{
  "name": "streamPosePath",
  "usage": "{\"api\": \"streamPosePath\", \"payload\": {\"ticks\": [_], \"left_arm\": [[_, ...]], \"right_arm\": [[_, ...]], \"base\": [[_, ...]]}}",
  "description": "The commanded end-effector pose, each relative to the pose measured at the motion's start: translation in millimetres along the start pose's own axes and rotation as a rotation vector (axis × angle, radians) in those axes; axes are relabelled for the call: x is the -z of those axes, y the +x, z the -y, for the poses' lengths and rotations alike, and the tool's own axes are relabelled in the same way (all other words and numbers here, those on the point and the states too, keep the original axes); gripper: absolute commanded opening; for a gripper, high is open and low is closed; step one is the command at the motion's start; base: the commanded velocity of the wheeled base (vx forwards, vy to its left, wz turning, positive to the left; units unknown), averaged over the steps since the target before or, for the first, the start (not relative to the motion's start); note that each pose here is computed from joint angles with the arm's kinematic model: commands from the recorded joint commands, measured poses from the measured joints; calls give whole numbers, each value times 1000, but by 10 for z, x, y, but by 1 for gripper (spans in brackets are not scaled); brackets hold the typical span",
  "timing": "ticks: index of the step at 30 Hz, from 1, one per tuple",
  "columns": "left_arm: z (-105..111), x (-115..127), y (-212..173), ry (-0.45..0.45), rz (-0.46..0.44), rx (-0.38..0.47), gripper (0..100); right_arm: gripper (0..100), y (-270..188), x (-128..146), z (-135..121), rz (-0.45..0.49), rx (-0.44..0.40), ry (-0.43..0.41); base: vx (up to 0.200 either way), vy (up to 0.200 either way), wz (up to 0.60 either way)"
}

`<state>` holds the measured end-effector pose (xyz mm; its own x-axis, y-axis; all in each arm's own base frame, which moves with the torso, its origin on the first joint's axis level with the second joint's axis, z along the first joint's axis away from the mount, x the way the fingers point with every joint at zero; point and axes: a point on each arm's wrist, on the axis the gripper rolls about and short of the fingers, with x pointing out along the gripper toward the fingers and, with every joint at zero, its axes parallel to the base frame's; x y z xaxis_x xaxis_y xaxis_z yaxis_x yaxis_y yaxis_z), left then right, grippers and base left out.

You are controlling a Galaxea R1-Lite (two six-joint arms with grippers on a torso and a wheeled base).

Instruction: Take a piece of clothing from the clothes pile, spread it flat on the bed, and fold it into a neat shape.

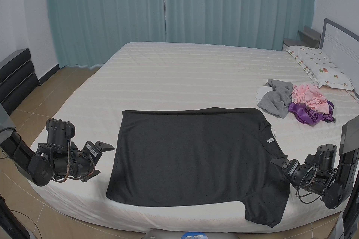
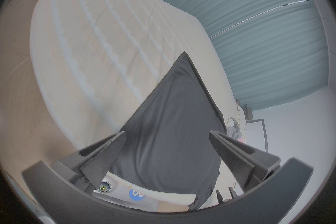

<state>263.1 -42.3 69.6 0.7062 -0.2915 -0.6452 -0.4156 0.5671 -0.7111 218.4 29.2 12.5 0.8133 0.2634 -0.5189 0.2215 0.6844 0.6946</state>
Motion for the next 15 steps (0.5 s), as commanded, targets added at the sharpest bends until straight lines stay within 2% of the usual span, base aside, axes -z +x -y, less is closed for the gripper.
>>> {"api": "streamPosePath", "payload": {"ticks": [1, 5, 9, 15], "left_arm": [[-18, 20, 22, -1, -17, -6, 100], [-20, 47, 25, -1, -66, 15, 100], [-9, 52, 23, 0, -68, 19, 100], [8, 55, 27, -10, -69, 24, 100]], "right_arm": [[100, -29, 18, 10, -4, 4, 1], [100, -22, 25, 19, -8, 8, 3], [100, -21, 30, 15, -12, 6, 3], [100, -17, 39, 11, -16, 4, 1]], "base": [[0, 0, 0], [0, 0, 0], [0, 0, 0], [0, -200, 0]]}}
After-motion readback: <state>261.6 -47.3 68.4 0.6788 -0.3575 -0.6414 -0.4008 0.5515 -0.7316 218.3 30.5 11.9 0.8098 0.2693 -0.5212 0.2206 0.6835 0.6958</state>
